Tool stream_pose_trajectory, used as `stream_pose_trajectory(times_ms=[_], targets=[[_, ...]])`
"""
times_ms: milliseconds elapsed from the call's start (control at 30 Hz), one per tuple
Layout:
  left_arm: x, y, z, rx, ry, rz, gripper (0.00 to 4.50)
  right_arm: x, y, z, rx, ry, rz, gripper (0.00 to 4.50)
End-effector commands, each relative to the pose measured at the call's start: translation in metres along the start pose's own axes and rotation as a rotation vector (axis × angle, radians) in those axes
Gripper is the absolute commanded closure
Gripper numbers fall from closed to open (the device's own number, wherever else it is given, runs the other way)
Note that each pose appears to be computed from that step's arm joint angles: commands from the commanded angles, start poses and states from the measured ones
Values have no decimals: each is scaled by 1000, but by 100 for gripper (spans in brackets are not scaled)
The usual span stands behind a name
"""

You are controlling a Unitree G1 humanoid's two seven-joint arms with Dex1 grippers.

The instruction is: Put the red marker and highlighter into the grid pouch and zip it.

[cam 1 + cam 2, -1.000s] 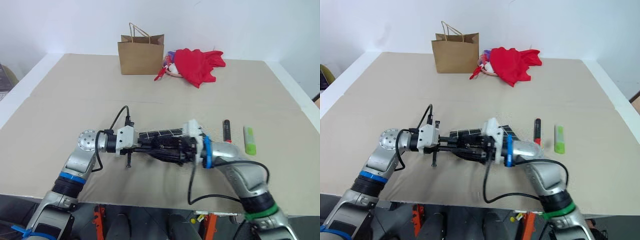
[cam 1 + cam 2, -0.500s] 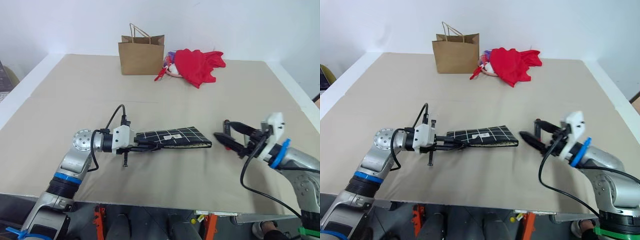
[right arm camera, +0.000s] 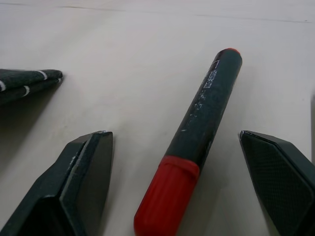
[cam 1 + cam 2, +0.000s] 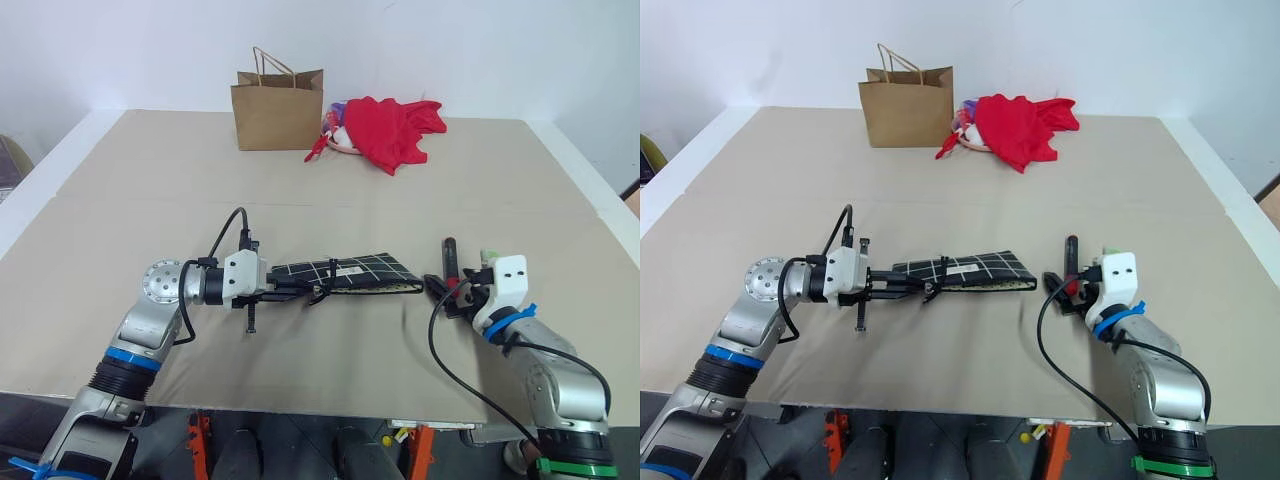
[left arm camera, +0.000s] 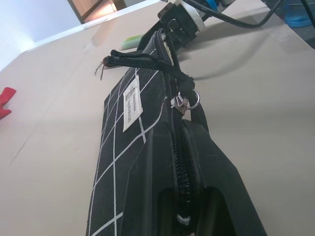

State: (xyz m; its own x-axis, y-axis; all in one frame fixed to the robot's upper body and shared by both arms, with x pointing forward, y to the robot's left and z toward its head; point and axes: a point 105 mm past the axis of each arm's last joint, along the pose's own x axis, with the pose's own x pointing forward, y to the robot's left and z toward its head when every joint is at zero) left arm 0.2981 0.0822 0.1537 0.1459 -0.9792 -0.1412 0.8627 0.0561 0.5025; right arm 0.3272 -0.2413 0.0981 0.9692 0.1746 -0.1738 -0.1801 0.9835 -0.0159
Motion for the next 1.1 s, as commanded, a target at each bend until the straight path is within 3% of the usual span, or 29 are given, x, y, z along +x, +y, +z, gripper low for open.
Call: stream_pose_trajectory(times_ms=[33,67,167,200,233,267,333,433,500,567,667,800,900,1100], targets=[[-5,5,11,40,-16,24,450,-2,-9,-20,16,58,-88,84],[-5,4,11,39,-16,24,450,-2,-9,-21,22,58,-104,150],[-6,4,11,38,-15,25,450,-2,-6,-22,25,67,-122,208],[-6,5,11,38,-15,25,450,-2,-4,-23,23,72,-119,253],[-5,5,11,38,-15,25,450,-2,-2,-24,17,81,-110,271],[-5,6,11,38,-15,26,450,-1,0,-25,9,87,-97,335],[-4,6,11,39,-16,25,450,0,7,-24,10,87,-61,390],[-4,6,11,38,-18,21,450,1,15,0,-61,20,26,390],[-4,5,10,32,-18,9,450,-7,12,55,-141,-157,155,390],[-4,3,10,28,-18,-3,450,-19,16,90,-219,-258,282,390],[-4,0,10,21,-25,-21,450,-44,39,117,-300,-306,556,390],[-4,-1,11,20,-28,-41,450,-76,72,112,-279,-193,890,390],[-3,-2,11,21,-33,-52,450,-101,93,82,-276,27,1101,390],[0,-3,15,6,-55,-53,450,-80,81,57,-406,138,1010,390]])
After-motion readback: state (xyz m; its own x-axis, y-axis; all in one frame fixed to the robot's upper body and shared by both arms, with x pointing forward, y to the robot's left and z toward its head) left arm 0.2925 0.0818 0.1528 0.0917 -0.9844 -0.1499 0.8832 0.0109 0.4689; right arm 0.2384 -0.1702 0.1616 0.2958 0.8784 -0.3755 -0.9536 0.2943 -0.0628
